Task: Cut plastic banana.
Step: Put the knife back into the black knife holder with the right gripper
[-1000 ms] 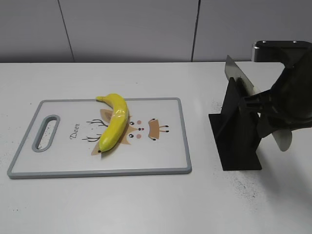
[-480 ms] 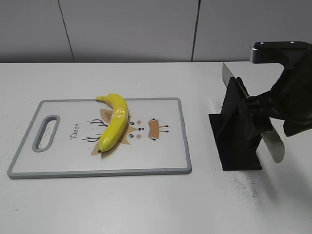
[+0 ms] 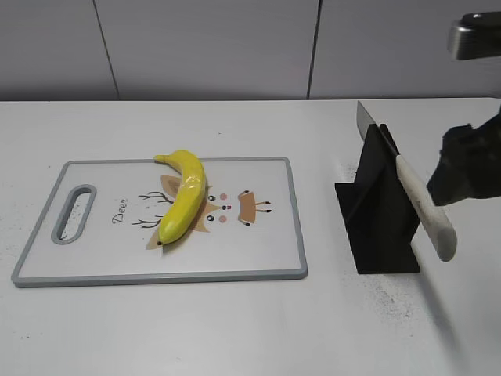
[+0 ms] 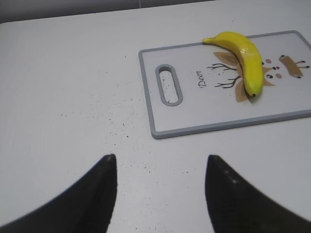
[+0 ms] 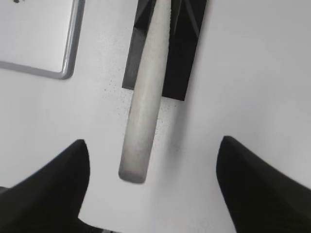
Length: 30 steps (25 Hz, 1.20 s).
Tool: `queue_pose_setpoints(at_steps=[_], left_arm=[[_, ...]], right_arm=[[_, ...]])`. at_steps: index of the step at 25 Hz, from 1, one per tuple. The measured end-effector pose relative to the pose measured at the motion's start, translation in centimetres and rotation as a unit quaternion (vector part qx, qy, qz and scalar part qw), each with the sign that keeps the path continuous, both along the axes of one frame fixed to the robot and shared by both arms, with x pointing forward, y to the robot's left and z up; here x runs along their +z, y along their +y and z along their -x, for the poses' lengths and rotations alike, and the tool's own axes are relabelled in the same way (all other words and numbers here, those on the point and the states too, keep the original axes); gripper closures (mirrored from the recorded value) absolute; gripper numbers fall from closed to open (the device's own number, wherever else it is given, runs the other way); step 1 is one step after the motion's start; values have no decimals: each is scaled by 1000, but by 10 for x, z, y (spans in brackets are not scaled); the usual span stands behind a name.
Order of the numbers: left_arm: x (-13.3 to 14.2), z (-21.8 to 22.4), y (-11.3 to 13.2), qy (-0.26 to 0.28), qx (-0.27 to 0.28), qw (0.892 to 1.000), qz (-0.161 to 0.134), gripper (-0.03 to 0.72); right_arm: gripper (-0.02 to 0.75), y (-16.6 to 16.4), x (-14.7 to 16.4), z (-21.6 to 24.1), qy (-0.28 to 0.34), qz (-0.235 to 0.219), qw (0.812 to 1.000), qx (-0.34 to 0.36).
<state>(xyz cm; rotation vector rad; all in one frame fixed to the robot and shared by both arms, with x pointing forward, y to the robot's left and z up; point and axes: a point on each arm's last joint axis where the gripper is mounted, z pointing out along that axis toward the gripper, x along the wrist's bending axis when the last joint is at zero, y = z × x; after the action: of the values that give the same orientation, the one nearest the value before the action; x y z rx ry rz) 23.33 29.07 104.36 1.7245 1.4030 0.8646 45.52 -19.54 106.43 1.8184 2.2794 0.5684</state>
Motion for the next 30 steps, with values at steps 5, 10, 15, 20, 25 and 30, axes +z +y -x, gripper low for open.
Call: queue_pose_setpoints(at_steps=[5, 10, 15, 20, 25, 30], left_arm=[[0, 0, 0, 0, 0, 1000, 0, 135], [0, 0, 0, 0, 0, 1000, 0, 136], [0, 0, 0, 0, 0, 1000, 0, 137], [0, 0, 0, 0, 0, 1000, 0, 137], [0, 0, 0, 0, 0, 1000, 0, 137], [0, 0, 0, -1, 1, 1000, 0, 137]], right_arm=[[136, -16, 19, 44, -38, -17, 998, 49], [145, -40, 6, 94, -73, -16, 994, 77], [147, -66, -9, 140, -142, -9, 986, 84], [151, -84, -12, 176, -212, -24, 974, 81], [153, -97, -10, 204, -293, -55, 952, 75], [155, -105, -9, 221, -343, -74, 934, 70]])
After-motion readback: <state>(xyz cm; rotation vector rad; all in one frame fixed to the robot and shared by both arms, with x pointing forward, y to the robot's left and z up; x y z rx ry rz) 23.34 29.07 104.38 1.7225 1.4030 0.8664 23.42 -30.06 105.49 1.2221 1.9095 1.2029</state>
